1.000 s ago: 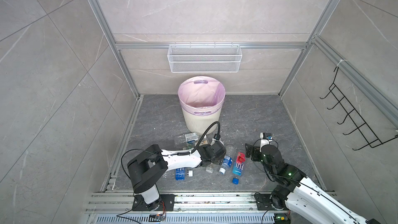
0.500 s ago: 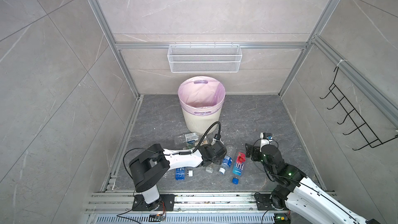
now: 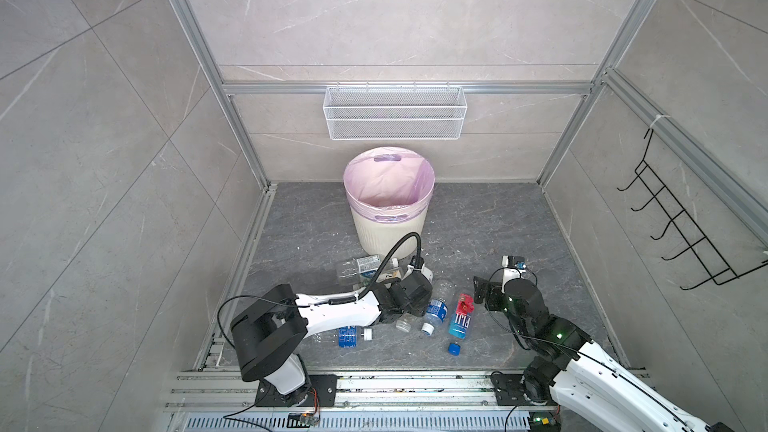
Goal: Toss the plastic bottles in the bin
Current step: 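Lower the left gripper and close it around the yellow-chevron white bottle, then lift the yellow-chevron bottle with the left gripper up over the bin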
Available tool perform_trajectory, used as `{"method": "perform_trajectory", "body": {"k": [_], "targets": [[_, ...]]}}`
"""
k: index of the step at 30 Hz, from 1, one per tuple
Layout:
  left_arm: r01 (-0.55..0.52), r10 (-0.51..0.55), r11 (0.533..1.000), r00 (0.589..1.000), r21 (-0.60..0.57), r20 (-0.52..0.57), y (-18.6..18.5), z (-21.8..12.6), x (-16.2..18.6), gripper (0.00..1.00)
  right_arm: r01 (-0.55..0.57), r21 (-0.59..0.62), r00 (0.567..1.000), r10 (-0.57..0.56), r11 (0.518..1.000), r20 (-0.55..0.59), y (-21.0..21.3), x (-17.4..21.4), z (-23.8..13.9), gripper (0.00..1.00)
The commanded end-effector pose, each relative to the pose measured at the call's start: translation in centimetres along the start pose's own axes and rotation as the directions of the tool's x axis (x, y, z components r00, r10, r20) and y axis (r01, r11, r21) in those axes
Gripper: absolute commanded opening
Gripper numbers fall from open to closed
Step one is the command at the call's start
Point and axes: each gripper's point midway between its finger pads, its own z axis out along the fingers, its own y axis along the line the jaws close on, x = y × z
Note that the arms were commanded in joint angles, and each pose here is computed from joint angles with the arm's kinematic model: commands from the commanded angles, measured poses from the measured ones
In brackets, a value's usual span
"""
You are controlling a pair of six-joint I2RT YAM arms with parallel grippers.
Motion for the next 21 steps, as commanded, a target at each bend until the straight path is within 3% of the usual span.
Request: {"method": "perform_trajectory", "body": {"k": [1, 7, 15, 21], "targets": [[-0.024, 0.018, 0.998, 0.995, 0.061, 0.101, -1.0, -2.2, -2.5, 0.62, -0.019, 0.001, 1.0, 0.019, 1.0, -0.002, -0.1, -0.1, -0.2, 1.0], [-0.095, 0.067, 0.987, 0.978, 0.133, 0.199, -1.7, -5.4, -3.8, 0.62, -0.02, 0.001, 1.0, 0.02, 1.0, -0.003, -0.1, -0.1, -0.1, 1.0], [-0.158, 0.118, 0.982, 0.94, 0.101, 0.319, 0.6, -9.8, -4.5, 0.61, -0.021, -0.002, 1.0, 0.021, 1.0, -0.004, 0.0, -0.2, -0.1, 1.0], [-0.13, 0.1, 0.99, 0.908, 0.046, 0.406, 3.4, -13.0, -4.4, 0.61, -0.018, -0.005, 1.0, 0.018, 1.0, -0.007, 0.1, -0.1, -0.1, 1.0]]}}
